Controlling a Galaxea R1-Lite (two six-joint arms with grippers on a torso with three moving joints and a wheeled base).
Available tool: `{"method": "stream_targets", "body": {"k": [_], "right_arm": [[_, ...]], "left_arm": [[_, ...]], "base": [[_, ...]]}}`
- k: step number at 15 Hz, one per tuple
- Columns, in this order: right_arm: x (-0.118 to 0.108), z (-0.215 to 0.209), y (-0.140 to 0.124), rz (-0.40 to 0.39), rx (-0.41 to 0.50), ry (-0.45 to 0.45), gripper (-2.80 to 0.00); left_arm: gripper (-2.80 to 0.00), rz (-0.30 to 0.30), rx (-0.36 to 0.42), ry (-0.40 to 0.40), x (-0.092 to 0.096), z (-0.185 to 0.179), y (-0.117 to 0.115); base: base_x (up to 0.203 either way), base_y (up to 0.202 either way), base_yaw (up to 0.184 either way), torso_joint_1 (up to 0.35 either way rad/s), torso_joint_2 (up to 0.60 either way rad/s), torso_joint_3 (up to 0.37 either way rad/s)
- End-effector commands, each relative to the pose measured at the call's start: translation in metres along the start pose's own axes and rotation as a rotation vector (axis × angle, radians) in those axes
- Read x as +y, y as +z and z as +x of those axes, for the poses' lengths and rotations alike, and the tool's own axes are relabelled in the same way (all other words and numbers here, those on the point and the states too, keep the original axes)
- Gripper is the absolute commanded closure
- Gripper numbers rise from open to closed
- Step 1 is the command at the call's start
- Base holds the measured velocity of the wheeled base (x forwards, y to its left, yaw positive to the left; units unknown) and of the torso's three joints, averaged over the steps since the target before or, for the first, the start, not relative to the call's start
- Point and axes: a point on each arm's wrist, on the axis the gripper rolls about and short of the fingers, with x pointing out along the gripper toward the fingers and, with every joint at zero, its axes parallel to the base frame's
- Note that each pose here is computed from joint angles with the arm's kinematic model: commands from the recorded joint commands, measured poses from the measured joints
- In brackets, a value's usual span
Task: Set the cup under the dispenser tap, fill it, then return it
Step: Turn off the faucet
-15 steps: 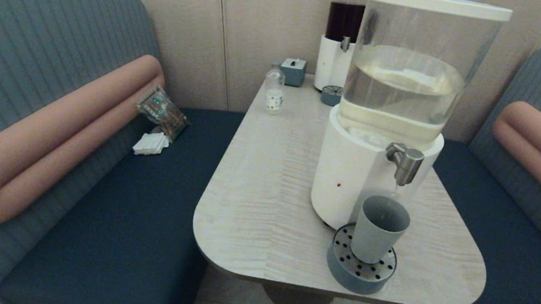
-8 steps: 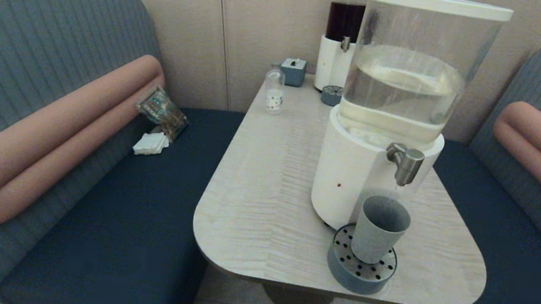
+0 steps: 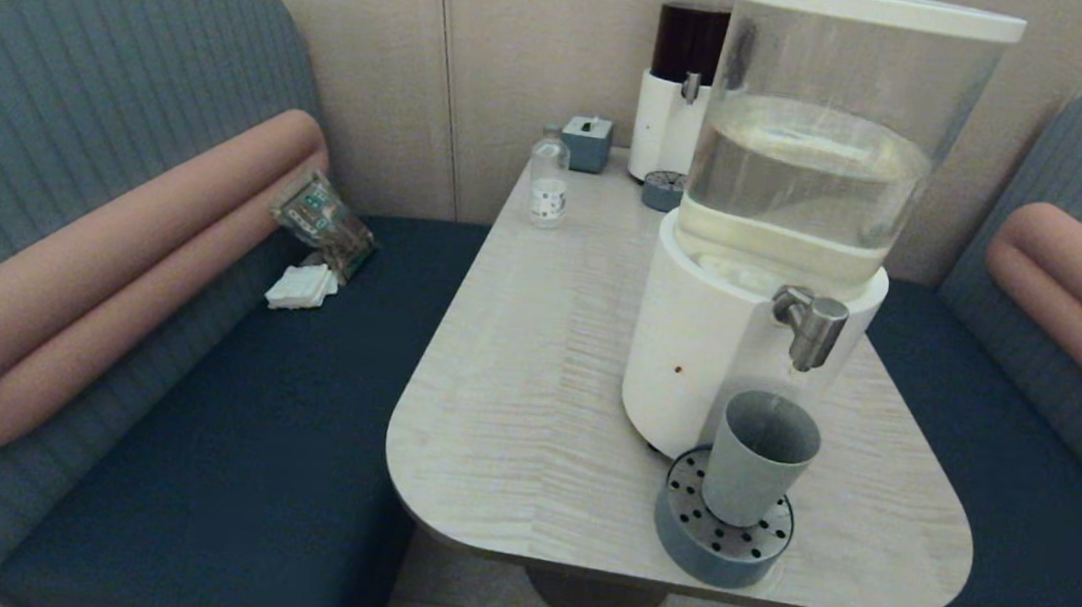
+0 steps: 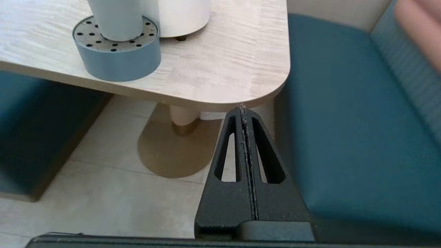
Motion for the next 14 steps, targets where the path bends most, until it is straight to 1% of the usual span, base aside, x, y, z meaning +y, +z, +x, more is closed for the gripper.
{"method": "stream_targets", "body": {"k": [1,5,7,10,14], "right_arm": [[-0.0001,-0.0003,0.0005,0.021,0.000,-0.001,0.00],[-0.0006,0.0001,0.0008,0.070,0.006,-0.021,0.00],[-0.0007,-0.0001,0.0010,0.068,0.004,-0.026,0.00],[-0.0004,-0.0005,0.0006,0.043,0.013,-0.019,0.00],[-0.0005,0.0002,0.0009,0.063,-0.010,-0.022,0.00]], "left_arm": [[0.00,0.001,-0.001,0.000,0.0000,-0.0001,-0.0001],[0.00,0.001,-0.002,0.000,0.0000,-0.0001,0.0000],[0.00,0.001,-0.001,0.000,0.0000,-0.0001,-0.0001],[0.00,0.001,-0.001,0.000,0.0000,-0.0001,-0.0001],[0.00,0.007,0.002,0.001,0.0000,-0.0003,-0.0002]], "base": [[0.000,0.000,0.000,0.000,0.00,0.000],[0.000,0.000,0.000,0.000,0.00,0.000],[0.000,0.000,0.000,0.000,0.00,0.000],[0.000,0.000,0.000,0.000,0.00,0.000],[0.000,0.000,0.000,0.000,0.00,0.000]]}}
